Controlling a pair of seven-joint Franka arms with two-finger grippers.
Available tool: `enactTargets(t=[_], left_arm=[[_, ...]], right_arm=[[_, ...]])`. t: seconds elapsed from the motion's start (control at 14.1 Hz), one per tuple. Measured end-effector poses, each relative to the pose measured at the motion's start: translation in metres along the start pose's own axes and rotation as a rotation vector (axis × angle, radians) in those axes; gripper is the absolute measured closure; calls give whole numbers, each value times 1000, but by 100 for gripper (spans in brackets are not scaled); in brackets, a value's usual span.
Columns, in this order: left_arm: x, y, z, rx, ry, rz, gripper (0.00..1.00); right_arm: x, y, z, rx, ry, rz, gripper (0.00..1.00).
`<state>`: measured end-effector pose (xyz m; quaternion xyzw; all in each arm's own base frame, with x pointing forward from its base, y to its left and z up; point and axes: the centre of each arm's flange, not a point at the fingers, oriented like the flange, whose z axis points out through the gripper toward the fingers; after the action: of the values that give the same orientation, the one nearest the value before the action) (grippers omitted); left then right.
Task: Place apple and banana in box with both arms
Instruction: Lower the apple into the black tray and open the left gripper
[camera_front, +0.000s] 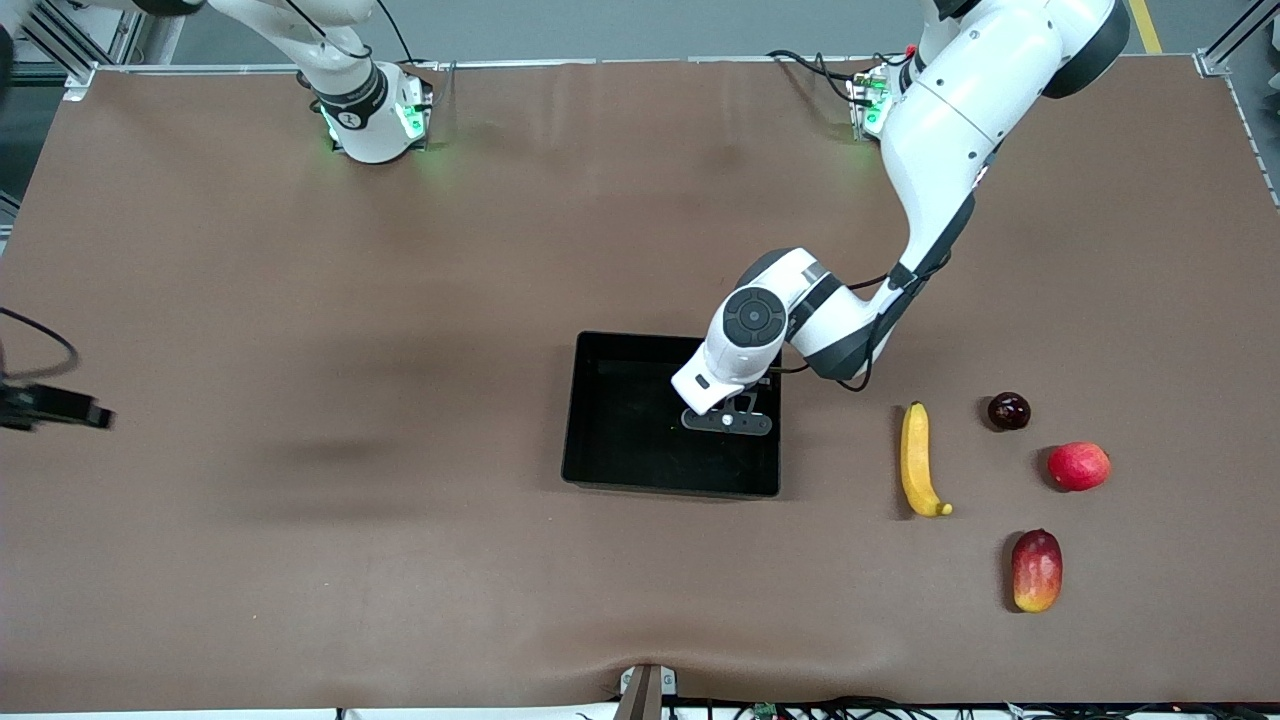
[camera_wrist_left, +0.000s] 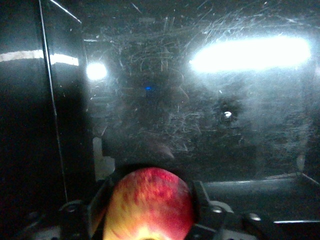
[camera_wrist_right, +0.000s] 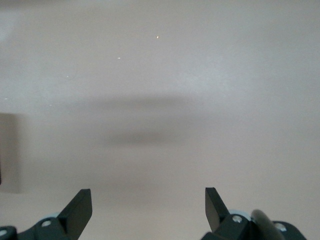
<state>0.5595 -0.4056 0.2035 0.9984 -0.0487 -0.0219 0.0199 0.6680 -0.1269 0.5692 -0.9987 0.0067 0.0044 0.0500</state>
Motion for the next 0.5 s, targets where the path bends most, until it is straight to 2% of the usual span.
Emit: enactTargets(t=[0.14,0.28,0.5], left_arm=[[7,0,-10,-7,18,-6,1],[20,-9,-39,-1,45,-28,0],[43,-42,-123,44,79,-90,0]], right_arm=[[-30,-3,-40,9,0,2,0],[-61,-4,-66,19,5,9,0],[-96,-22,-91,21,23,-13,0]])
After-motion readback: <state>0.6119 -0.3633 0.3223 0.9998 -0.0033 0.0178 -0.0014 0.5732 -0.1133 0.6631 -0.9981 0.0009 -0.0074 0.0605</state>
